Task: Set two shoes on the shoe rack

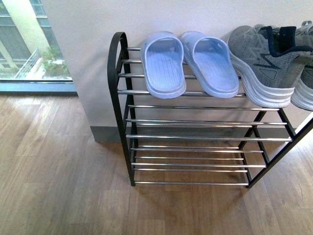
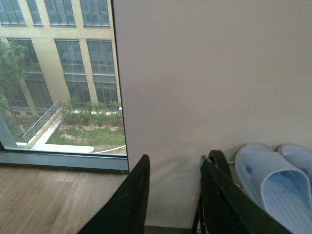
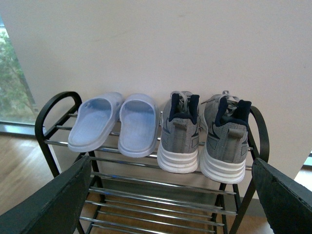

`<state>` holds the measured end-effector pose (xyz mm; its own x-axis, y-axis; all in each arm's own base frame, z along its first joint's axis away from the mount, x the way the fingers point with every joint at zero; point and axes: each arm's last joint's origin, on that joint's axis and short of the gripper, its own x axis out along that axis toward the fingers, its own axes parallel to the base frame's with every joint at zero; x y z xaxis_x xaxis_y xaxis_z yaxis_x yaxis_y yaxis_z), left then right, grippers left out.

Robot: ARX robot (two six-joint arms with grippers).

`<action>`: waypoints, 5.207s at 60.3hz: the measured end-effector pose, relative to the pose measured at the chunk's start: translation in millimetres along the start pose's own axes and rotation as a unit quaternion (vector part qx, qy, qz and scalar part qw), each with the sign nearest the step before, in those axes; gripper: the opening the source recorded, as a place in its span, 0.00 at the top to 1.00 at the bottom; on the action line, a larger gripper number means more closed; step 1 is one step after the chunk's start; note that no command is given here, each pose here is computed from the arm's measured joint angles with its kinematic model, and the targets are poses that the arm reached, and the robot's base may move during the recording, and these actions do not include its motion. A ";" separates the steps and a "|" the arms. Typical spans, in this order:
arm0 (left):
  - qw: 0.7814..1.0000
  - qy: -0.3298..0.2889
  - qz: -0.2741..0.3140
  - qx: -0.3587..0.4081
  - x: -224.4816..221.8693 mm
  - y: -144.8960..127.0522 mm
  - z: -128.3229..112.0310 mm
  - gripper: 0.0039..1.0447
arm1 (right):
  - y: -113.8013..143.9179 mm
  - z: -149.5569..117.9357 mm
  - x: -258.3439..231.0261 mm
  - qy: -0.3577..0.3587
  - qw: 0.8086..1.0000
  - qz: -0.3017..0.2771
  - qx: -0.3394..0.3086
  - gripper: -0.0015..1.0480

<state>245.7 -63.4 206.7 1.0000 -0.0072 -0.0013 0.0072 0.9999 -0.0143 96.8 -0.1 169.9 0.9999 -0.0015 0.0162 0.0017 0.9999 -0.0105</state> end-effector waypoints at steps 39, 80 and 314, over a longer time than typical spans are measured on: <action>1.000 0.004 0.002 0.003 -80.3 49.5 -29.7 0.99 | 0.0 0.0 0.0 0.000 1.000 0.000 0.000 0.09; 1.000 -0.005 0.002 0.003 -116.8 62.6 -36.3 0.99 | 0.0 0.0 0.0 0.000 1.000 0.000 0.000 0.09; 1.000 0.000 0.002 0.005 -148.3 62.6 -38.8 0.09 | -0.1 -0.1 0.0 0.000 1.000 -0.001 0.000 0.09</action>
<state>97.8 -0.2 167.1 1.0000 -0.0027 -0.0017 0.0027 1.0000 -0.0044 96.8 -0.2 169.8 0.9999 -0.0027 0.0154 0.0028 0.9999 -0.0101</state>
